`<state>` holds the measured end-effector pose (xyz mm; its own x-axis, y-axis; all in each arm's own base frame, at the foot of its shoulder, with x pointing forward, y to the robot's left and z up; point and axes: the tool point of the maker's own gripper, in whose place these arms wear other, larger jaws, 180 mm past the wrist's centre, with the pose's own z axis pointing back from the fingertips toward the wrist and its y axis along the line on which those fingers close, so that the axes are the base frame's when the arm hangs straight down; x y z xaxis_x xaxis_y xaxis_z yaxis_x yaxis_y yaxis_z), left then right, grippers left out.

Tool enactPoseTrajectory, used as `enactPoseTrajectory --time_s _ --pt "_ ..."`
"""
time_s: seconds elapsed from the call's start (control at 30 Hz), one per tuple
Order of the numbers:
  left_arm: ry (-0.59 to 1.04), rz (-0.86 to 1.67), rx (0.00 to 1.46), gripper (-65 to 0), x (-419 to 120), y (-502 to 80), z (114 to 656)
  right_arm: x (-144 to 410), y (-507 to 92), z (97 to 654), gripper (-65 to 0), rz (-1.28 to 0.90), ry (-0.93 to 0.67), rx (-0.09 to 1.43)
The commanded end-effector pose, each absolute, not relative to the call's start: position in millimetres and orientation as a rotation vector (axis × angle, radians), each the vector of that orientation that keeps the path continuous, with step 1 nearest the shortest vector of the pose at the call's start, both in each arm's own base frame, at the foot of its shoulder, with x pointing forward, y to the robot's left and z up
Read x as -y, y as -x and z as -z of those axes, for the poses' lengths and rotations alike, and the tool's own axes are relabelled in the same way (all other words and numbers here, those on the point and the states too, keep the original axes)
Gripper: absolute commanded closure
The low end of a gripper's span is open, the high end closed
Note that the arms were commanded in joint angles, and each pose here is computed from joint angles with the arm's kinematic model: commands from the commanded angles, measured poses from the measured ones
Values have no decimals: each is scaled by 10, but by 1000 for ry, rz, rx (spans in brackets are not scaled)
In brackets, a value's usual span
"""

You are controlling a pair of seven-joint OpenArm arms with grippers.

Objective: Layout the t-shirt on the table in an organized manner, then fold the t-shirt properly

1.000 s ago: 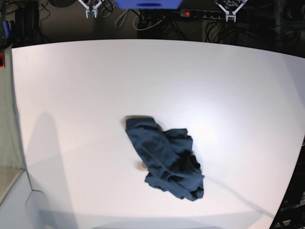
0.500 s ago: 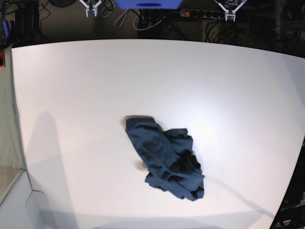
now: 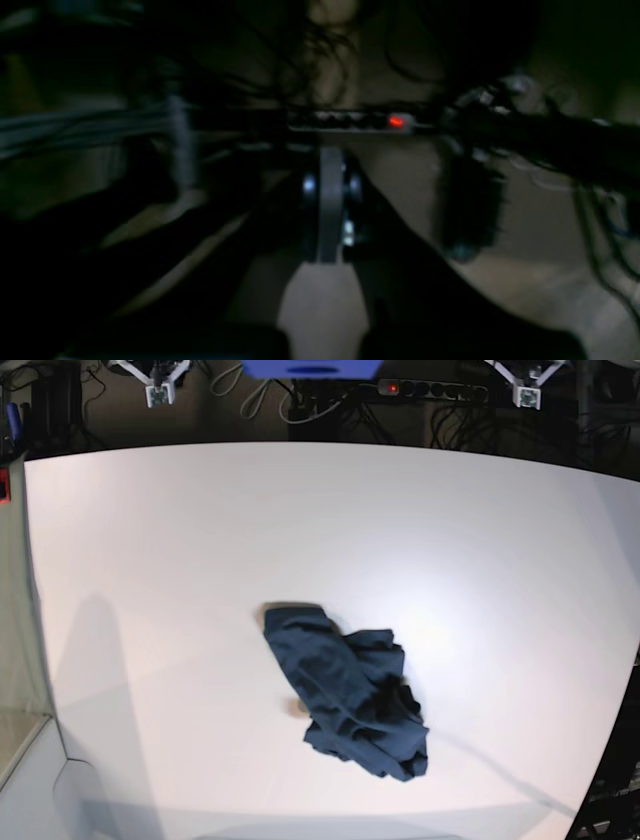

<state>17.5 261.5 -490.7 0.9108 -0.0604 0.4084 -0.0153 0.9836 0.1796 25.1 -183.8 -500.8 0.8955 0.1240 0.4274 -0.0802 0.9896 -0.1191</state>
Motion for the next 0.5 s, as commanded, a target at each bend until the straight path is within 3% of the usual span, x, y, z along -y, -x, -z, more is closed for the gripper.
enactPoseTrajectory --time_s 0.0,0.3,0.47 --pt "-174 34 471 0 -2586 -284 4766 1840 -274 4887 0 -109 101 471" --pt "-166 85 596 0 -2397 -618 3943 1662 -570 4052 0 -161 77 584" --pt "-202 8 678 0 -2560 -790 3697 1668 -753 3928 0 -163 85 638"
